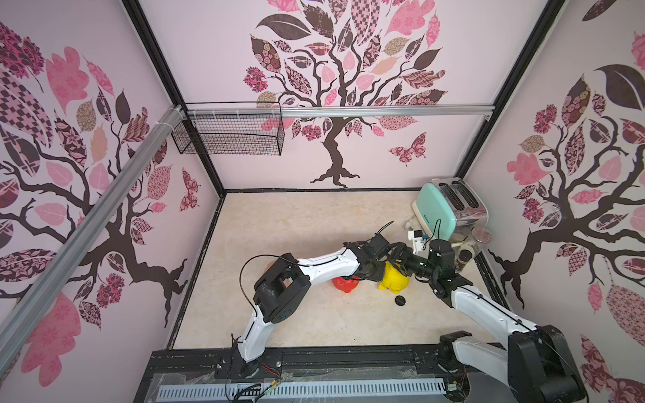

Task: Close piggy banks
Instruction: Turn over the piggy bank at the center of the board.

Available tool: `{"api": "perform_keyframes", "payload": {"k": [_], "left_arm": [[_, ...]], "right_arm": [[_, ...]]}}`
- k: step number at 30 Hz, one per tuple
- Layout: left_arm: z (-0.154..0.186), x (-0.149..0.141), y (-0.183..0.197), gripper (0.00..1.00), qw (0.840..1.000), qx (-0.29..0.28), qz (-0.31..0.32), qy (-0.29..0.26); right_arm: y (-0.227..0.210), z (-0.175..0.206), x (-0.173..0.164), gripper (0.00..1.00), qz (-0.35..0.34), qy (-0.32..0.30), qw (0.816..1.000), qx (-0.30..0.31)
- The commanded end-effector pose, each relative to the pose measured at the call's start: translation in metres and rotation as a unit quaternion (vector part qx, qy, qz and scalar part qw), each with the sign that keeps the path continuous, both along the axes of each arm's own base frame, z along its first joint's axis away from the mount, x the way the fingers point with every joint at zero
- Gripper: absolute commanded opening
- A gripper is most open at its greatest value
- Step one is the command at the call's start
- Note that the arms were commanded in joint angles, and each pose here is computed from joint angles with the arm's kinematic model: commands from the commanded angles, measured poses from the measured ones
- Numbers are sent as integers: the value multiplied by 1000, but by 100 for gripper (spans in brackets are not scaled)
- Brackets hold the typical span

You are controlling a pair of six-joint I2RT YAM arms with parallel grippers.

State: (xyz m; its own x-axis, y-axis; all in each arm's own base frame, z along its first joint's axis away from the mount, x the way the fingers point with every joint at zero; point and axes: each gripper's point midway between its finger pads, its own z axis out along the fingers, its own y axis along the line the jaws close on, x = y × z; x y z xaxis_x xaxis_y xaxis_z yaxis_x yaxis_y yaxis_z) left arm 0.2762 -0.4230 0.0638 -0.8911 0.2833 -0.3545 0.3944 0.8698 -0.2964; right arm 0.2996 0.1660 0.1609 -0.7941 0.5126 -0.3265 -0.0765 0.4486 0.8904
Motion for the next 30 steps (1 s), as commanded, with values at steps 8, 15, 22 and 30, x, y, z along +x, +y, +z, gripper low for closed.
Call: {"api": "perform_keyframes", "payload": {"k": [8, 15, 22, 30], "left_arm": [[21, 4, -6, 29, 999, -32, -8, -18], [29, 3, -2, 30, 999, -35, -7, -23], [36, 1, 0, 30, 999, -37, -10, -27], [50, -2, 6, 30, 998, -44, -10, -36]], "right_arm": [[9, 7, 3, 95, 8, 1, 1000, -26], [10, 12, 4, 94, 9, -4, 1000, -27], [10, 25, 7, 94, 8, -14, 999, -31], [10, 42, 11, 95, 9, -30, 999, -39]]}}
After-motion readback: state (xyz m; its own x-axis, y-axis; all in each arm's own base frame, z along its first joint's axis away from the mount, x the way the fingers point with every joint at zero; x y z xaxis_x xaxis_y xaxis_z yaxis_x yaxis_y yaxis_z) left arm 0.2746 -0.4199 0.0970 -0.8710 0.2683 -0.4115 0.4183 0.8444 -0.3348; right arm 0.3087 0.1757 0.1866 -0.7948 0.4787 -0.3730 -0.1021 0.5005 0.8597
